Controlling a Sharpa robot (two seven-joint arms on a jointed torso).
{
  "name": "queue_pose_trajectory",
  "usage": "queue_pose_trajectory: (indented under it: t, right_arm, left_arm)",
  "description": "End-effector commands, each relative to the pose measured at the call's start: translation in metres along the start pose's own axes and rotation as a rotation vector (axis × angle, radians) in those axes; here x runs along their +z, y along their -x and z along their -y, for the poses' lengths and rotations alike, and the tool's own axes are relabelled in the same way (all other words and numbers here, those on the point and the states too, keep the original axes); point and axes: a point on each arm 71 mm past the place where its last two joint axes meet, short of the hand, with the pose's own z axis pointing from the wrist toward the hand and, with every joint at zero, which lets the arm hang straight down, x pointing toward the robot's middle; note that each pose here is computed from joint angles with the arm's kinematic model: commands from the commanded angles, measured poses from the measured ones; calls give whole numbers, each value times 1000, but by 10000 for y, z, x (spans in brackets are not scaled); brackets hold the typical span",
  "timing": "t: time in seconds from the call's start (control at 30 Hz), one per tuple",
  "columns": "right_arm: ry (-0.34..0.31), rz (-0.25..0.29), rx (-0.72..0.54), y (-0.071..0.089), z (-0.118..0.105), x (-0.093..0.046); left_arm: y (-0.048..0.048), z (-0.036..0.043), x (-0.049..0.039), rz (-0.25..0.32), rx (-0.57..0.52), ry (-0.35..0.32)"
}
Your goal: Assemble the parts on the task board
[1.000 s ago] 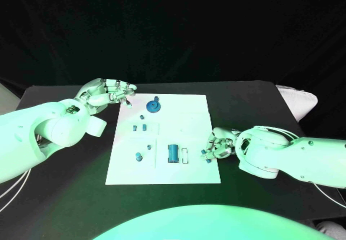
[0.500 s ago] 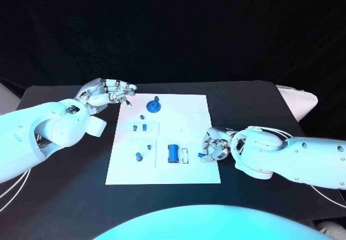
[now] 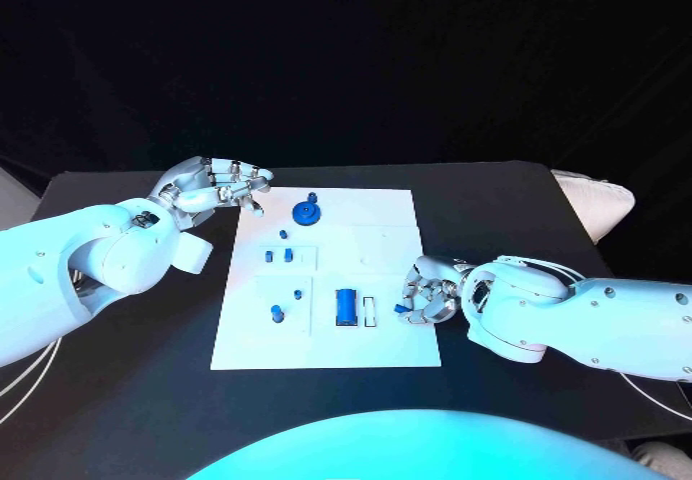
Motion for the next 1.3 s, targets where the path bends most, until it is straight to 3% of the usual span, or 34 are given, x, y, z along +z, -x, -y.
queue_pose_trajectory:
  t: [0.03, 0.33, 0.57, 1.3]
  right_arm:
    - [-10, -32, 114, -83, 5, -18]
    - [17, 9, 275, -41, -54, -47]
    - [29, -5, 353, -71, -151, -26]
    - [-30, -39, 341, -139, -233, 118]
  left_arm:
    - [-19, 12, 5, -9, -7, -10]
    - [-20, 12, 5, -8, -7, -10]
    - [-25, 12, 9, -9, -7, -9]
    - [-32, 10, 12, -14, -8, -6]
